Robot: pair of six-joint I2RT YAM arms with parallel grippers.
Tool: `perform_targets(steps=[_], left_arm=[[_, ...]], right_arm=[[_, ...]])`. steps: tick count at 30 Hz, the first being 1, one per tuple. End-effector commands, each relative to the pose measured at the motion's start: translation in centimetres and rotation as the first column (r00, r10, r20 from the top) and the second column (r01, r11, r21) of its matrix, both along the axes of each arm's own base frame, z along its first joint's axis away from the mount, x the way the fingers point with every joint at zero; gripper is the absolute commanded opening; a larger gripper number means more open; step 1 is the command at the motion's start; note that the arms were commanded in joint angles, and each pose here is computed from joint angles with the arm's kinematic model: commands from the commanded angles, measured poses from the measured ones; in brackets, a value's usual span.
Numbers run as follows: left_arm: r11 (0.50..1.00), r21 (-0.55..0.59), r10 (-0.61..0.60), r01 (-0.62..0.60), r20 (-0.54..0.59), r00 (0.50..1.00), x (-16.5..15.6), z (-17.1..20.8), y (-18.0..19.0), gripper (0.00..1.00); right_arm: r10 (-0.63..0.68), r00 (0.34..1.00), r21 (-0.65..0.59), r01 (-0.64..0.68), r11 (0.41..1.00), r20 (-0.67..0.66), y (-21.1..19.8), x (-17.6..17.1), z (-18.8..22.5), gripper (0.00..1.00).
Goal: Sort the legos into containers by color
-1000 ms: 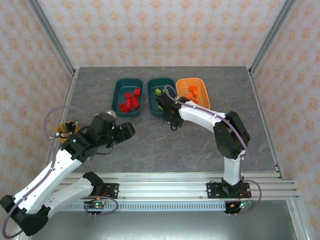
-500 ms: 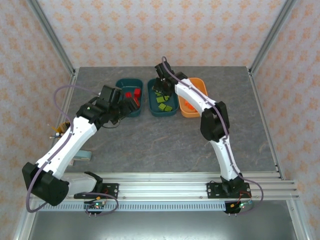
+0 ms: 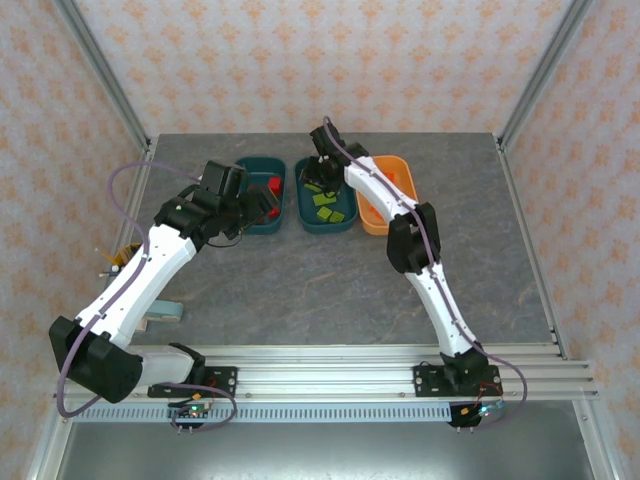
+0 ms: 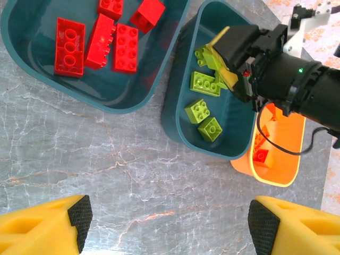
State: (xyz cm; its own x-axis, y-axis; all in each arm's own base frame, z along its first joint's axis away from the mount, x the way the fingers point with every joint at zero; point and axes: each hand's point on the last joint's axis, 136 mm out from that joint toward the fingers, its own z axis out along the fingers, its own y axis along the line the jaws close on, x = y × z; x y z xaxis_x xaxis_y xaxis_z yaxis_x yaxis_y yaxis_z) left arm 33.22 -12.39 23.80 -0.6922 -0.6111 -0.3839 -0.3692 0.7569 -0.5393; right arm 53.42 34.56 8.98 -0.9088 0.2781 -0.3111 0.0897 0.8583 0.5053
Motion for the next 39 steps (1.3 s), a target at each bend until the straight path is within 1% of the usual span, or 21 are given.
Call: perform_targets(steps=[1,3,6,8,12,13,16,19,23,26,27,29,30,31,32,34,37,38,39], left_arm=[[1.0,0.025,0.007,-0.008,0.039,0.999,0.3,1.3,0.7,0.81],[1.0,0.023,0.004,-0.005,0.037,0.999,0.3,1.4,0.6,0.81],[1.0,0.02,0.002,-0.003,0.038,0.999,0.0,1.5,0.7,0.81],[1.0,0.021,0.0,-0.001,0.037,0.999,-0.2,1.5,0.8,0.81],[1.0,0.022,-0.008,0.008,0.025,1.0,-1.3,1.2,1.0,0.81],[1.0,0.022,-0.012,0.011,0.018,1.0,-1.7,1.0,1.0,0.81],[0.999,0.033,-0.021,0.021,-0.006,1.0,-3.1,0.4,1.4,0.81],[0.998,0.047,-0.039,0.04,-0.015,0.999,-4.5,0.4,1.8,0.81],[0.995,0.056,-0.079,0.081,-0.028,0.996,-6.4,0.4,2.1,0.81],[0.991,0.061,-0.113,0.115,-0.041,0.993,-7.7,0.2,2.3,0.82],[0.99,0.065,-0.124,0.127,-0.049,0.991,-8.2,-0.1,2.3,0.82],[0.985,0.07,-0.151,0.155,-0.063,0.987,-9.0,-0.7,2.4,0.85],[0.984,0.068,-0.161,0.166,-0.068,0.985,-9.3,-1.0,2.3,0.96],[0.982,0.067,-0.171,0.177,-0.078,0.982,-9.6,-1.6,2.3,1.0],[0.981,0.062,-0.18,0.185,-0.083,0.98,-9.8,-2.0,2.2,1.0],[0.974,0.06,-0.212,0.216,-0.072,0.975,-10.0,-2.6,1.9,1.0],[0.971,0.149,-0.184,0.186,-0.029,0.983,-9.8,-2.5,3.5,1.0],[0.968,0.182,-0.175,0.174,-0.011,0.985,-9.5,-2.3,4.0,1.0],[0.962,0.233,-0.142,0.14,-0.007,0.99,-9.3,-2.4,5.0,1.0]], right_arm=[[0.009,1.0,0.028,-0.009,1.0,-0.022,0.6,0.3,-1.1,0.46],[0.008,1.0,0.027,-0.007,1.0,-0.019,0.6,0.3,-0.9,0.5],[0.012,1.0,0.035,-0.012,0.999,-0.002,0.6,0.3,0.6,0.54],[0.014,1.0,0.044,-0.014,0.999,0.02,0.6,0.3,2.4,0.55],[0.016,0.995,0.038,-0.019,0.999,0.097,-0.2,-0.5,7.4,0.54],[0.017,0.991,0.03,-0.021,0.999,0.132,-0.6,-0.9,9.1,0.54],[0.01,0.984,0.003,-0.011,1.0,0.179,-2.0,-2.6,12.2,0.54],[-0.012,0.977,-0.037,0.02,0.999,0.213,-4.6,-5.1,14.4,0.53],[-0.031,0.964,-0.103,0.06,0.993,0.263,-9.0,-10.2,16.0,0.53],[-0.037,0.961,-0.15,0.081,0.985,0.272,-12.4,-14.6,15.6,0.53],[-0.034,0.961,-0.168,0.082,0.982,0.273,-13.8,-16.6,15.3,0.54],[-0.014,0.961,-0.199,0.072,0.977,0.278,-15.8,-19.4,14.8,0.6],[-0.008,0.961,-0.231,0.075,0.97,0.277,-17.4,-21.3,14.2,0.67],[-0.012,0.963,-0.266,0.086,0.96,0.268,-18.9,-22.7,13.6,0.88],[-0.013,0.965,-0.282,0.09,0.955,0.262,-19.9,-23.9,13.2,1.0],[-0.018,0.963,-0.311,0.104,0.945,0.269,-22.0,-26.2,12.9,0.99],[-0.075,0.942,-0.354,0.196,0.915,0.327,-25.2,-27.9,13.9,0.99],[-0.108,0.928,-0.372,0.248,0.895,0.357,-26.5,-28.2,14.5,0.99],[-0.169,0.907,-0.398,0.328,0.857,0.386,-28.3,-28.5,15.1,0.99]])
